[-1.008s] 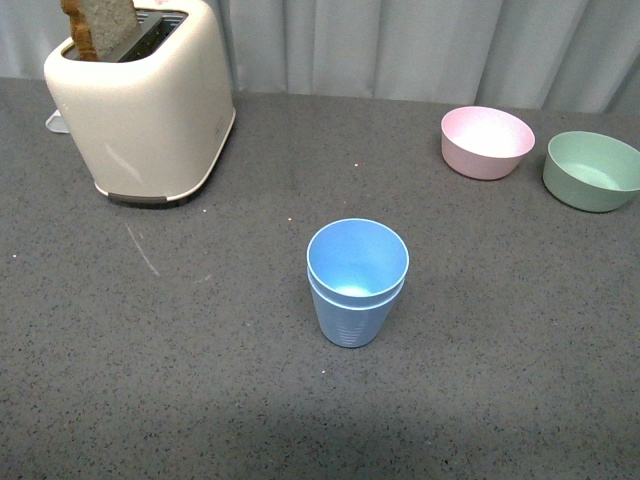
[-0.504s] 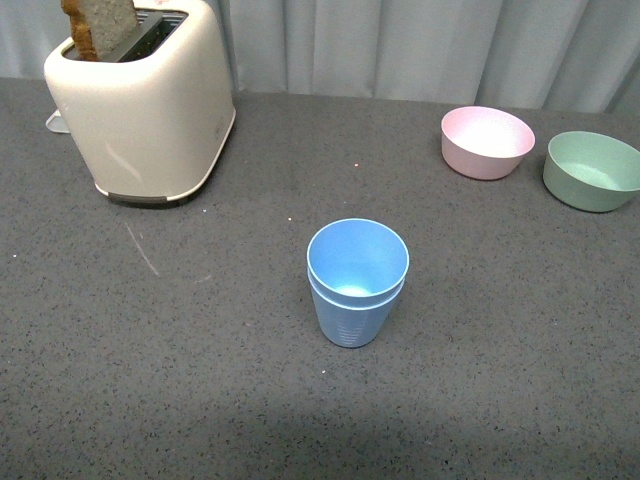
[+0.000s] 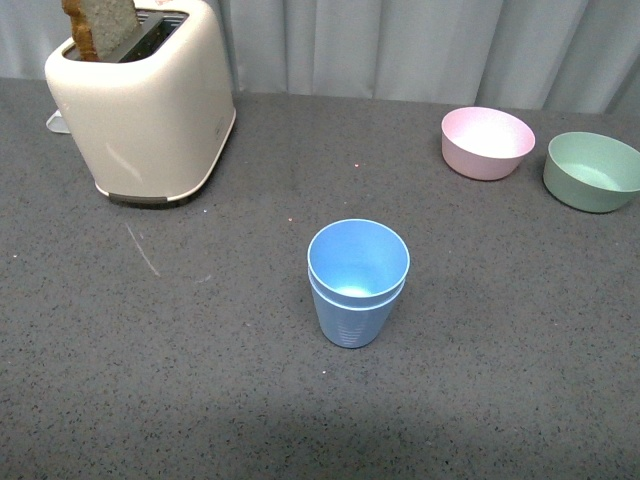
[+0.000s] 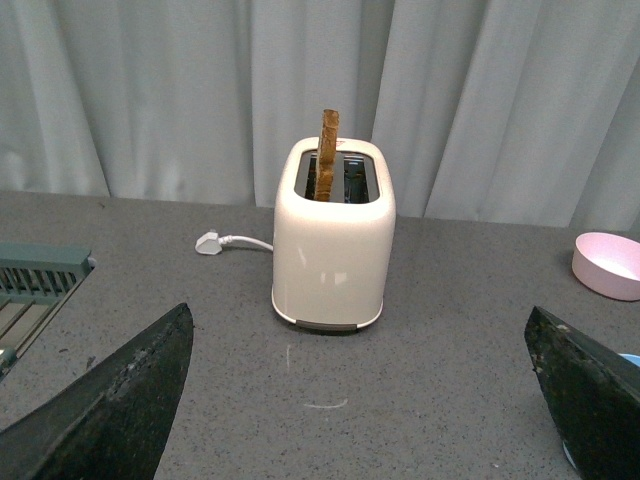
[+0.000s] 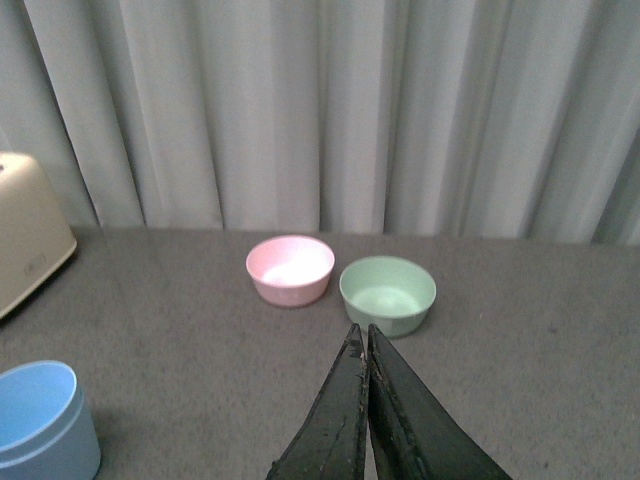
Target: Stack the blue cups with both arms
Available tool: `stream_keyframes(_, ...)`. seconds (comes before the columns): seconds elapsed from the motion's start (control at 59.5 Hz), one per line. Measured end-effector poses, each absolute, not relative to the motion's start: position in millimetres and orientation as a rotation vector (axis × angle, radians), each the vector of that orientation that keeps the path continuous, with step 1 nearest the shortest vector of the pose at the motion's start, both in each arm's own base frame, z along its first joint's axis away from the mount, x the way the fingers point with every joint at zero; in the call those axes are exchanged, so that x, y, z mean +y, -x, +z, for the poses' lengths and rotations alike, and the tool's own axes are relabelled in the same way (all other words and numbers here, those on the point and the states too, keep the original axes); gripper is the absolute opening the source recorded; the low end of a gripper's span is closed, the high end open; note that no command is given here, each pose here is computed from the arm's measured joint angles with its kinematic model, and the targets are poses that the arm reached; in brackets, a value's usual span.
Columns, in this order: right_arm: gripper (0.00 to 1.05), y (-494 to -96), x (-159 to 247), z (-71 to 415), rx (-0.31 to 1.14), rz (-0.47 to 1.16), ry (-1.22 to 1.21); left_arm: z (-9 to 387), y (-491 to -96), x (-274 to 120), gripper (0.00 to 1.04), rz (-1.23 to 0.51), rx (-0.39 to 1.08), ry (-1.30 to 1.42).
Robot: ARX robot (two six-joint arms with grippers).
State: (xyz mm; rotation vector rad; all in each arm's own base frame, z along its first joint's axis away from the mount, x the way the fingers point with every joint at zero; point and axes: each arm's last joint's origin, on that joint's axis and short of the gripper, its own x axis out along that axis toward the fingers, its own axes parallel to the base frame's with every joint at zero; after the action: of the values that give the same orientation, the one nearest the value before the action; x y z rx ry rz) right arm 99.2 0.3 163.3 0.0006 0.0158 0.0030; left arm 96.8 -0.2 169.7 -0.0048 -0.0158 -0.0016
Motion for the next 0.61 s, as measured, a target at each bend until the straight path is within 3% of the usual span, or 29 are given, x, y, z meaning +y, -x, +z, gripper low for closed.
stream_keyframes(0.218, 0.02, -97.8, 0.3, 164.3, 0.001, 0.003, 0.001, 169.7, -96.7, -0.2, 0.98, -0.002, -0.016, 0.005)
stream_keyframes(0.605, 0.71, -97.8, 0.3, 164.4, -0.001, 0.004, 0.000, 169.7, -96.7, -0.2, 0.98, -0.002, -0.016, 0.005)
